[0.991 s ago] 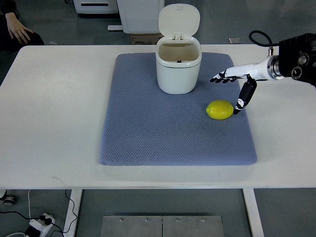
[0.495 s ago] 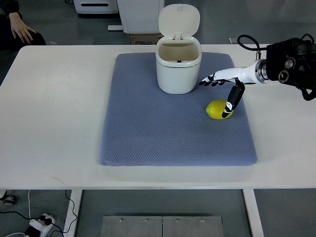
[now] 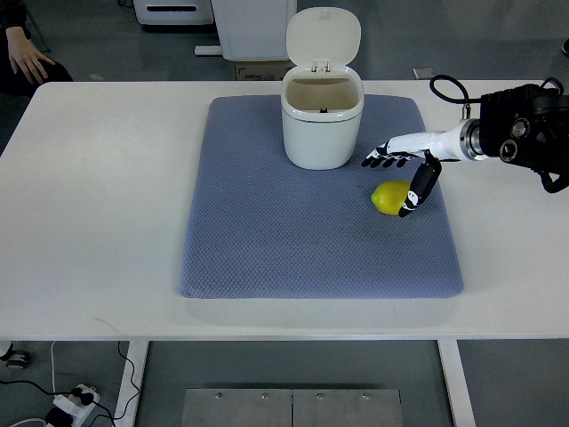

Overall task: Put lemon in trash with right hand
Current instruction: 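Lower the right hand down around the yellow lemon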

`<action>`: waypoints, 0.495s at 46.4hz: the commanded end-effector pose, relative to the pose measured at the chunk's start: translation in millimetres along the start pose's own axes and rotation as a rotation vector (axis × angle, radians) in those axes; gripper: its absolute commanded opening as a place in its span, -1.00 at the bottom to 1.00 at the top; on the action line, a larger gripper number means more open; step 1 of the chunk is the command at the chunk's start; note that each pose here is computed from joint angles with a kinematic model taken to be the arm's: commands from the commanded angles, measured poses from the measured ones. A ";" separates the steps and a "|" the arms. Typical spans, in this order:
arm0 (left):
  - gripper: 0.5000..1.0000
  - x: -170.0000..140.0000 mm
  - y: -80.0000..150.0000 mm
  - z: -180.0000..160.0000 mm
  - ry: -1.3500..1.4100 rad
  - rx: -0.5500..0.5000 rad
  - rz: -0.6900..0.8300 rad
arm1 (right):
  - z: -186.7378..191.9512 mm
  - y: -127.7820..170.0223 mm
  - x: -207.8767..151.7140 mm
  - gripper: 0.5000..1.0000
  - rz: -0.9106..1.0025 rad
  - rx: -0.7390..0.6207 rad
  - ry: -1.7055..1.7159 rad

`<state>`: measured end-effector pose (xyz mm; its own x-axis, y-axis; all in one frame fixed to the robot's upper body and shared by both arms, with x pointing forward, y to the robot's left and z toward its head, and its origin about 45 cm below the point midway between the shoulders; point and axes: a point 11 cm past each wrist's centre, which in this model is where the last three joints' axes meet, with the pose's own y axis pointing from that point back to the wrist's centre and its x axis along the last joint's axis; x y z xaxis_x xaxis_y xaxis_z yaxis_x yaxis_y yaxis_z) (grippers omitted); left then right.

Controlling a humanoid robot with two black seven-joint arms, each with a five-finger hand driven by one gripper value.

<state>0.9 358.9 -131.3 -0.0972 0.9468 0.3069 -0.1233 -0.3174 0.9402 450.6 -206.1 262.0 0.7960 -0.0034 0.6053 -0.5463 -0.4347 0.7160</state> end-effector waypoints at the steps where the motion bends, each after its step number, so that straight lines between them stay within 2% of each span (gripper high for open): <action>1: 1.00 0.0 0.0 0.0 0.000 0.000 0.000 | 1.3 -1.1 -2.1 0.50 -0.003 0.002 -0.004; 23: 1.00 0.0 0.0 0.0 0.000 0.000 0.000 | 2.4 -5.7 -6.6 0.43 -0.009 0.008 -0.007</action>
<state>1.0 358.9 -131.3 -0.0972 0.9468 0.3068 -0.1235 -0.3174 0.9402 448.8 -207.1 253.2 0.8036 -0.0081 0.5952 -0.5373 -0.4403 0.7194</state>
